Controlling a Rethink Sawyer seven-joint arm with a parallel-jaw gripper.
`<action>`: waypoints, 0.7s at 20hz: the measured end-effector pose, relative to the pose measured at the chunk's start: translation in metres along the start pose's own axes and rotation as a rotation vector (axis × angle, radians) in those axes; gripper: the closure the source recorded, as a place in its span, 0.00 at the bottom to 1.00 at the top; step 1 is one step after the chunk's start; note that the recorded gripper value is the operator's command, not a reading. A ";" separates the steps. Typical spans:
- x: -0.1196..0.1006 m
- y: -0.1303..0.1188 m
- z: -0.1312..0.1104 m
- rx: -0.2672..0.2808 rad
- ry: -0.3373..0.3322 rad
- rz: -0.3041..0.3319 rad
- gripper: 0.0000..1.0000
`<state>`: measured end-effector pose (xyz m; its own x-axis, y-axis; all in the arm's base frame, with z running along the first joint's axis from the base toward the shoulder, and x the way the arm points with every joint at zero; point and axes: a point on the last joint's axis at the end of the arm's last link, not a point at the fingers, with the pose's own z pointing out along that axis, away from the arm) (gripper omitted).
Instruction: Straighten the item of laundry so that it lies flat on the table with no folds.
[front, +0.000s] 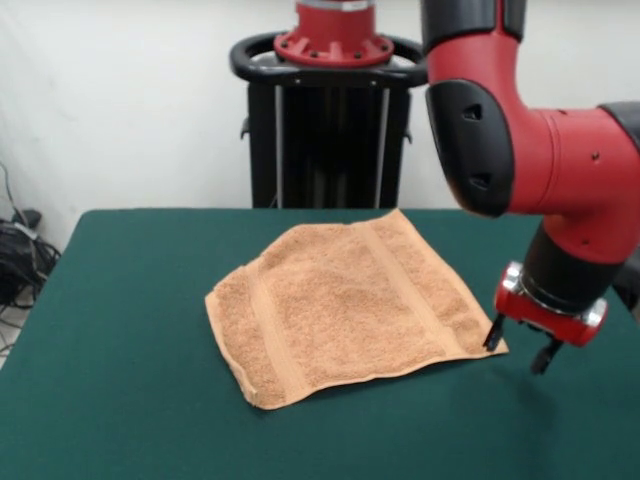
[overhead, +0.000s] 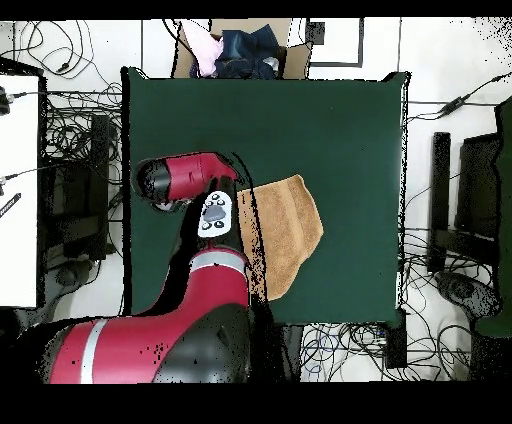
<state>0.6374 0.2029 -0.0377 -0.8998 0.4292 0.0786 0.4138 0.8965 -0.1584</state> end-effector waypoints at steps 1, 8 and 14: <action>-0.005 -0.001 0.000 0.004 -0.009 0.007 0.00; -0.026 -0.007 0.008 0.029 -0.041 0.044 0.00; -0.020 -0.007 0.014 0.071 -0.049 0.036 0.00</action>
<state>0.6502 0.1870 -0.0525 -0.8909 0.4536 0.0239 0.4367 0.8698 -0.2299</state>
